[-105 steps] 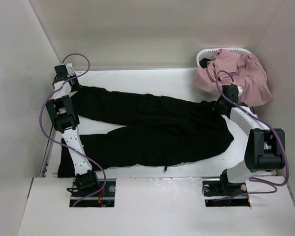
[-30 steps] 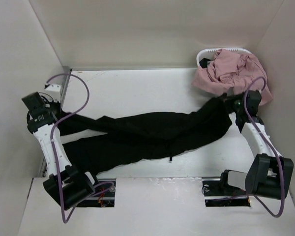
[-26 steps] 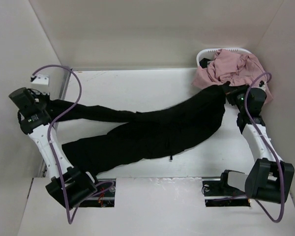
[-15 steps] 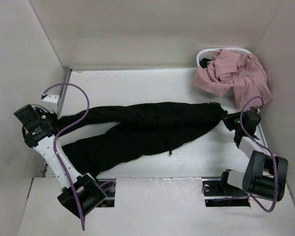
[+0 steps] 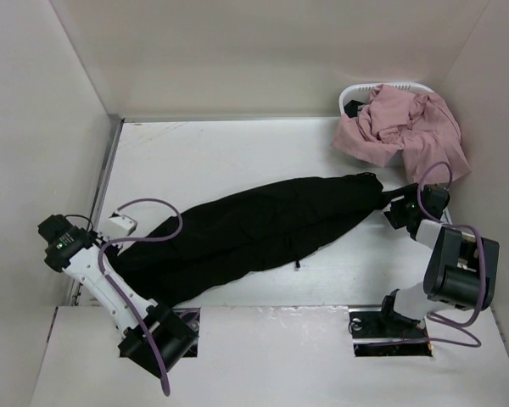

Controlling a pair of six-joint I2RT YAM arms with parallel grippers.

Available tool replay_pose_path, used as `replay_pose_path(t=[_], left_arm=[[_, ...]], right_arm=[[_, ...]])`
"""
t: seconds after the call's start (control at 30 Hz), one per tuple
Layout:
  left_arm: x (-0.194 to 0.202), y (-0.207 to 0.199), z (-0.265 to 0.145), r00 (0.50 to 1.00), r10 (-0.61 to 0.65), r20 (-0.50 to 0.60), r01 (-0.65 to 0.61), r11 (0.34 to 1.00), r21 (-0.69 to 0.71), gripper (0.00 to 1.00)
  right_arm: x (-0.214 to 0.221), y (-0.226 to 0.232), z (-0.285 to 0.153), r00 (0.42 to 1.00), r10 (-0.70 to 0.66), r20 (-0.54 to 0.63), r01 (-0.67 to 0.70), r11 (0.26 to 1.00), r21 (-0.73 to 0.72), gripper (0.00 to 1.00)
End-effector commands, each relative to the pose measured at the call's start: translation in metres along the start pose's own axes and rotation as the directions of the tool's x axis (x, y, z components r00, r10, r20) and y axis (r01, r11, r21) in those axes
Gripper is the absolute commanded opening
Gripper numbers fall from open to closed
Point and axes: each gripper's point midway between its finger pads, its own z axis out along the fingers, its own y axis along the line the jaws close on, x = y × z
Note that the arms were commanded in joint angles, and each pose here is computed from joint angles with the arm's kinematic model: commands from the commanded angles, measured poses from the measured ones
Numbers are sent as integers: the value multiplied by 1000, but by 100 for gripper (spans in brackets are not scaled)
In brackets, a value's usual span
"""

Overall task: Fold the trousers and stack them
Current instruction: Fold the trousers

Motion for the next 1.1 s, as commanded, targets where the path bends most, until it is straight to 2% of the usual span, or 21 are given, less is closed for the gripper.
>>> replay_pose_path(t=[0.0, 0.07, 0.1, 0.2, 0.27, 0.33, 0.37, 0.43, 0.5, 0.6, 0.67, 0.73, 0.8, 0.97, 1.07], left_arm=[[22, -25, -1, 988, 138, -75, -130, 985, 113, 0], [22, -30, -1, 988, 137, -75, -126, 983, 131, 0], [23, -32, -1, 988, 135, -74, -124, 983, 139, 1], [25, -37, 2, 987, 138, -81, -124, 980, 158, 5], [28, -41, 4, 985, 145, -94, -126, 975, 182, 12], [32, -46, 4, 980, 164, -114, -138, 968, 208, 25], [35, -47, 3, 976, 177, -124, -147, 965, 218, 33], [35, -43, -3, 969, 206, -134, -174, 961, 217, 43], [28, -31, -13, 963, 238, -123, -213, 959, 189, 47], [10, -7, -31, 953, 291, -90, -280, 953, 116, 51], [-11, 11, -41, 948, 318, -33, -316, 947, 49, 57], [-40, 16, -40, 937, 343, 62, -345, 939, 16, 62], [-66, 3, -28, 905, 401, 141, -409, 912, 31, 64], [-140, -52, 18, 801, 538, 263, -564, 825, 30, 67], [-194, -89, 35, 772, 545, 327, -593, 803, 59, 66]], right_arm=[[0, 29, 3, 998, -55, -9, 54, 996, -68, 75], [8, 32, 3, 997, -67, -30, 64, 995, -71, 82], [13, 33, 3, 996, -74, -41, 71, 995, -68, 91], [34, 33, 10, 991, -96, -95, 93, 995, -44, 97], [41, 30, 17, 989, -86, -119, 84, 996, -17, 100], [37, 31, 20, 993, -64, -104, 64, 998, -1, 100], [35, 32, 21, 993, -61, -98, 62, 998, 4, 95], [33, 30, 21, 994, -58, -94, 59, 998, 14, 75], [32, 27, 22, 994, -54, -96, 57, 998, 26, 48], [35, 21, 25, 992, -46, -115, 50, 998, 37, 22], [33, 18, 25, 993, -47, -111, 51, 998, 39, 9], [31, 16, 23, 993, -54, -105, 59, 997, 43, 2], [24, 14, 17, 996, -54, -78, 57, 997, 48, 0], [-17, 0, -31, 989, -35, 145, 22, 995, 94, 0], [-34, -10, -69, 962, -80, 261, 40, 987, 156, 0]])
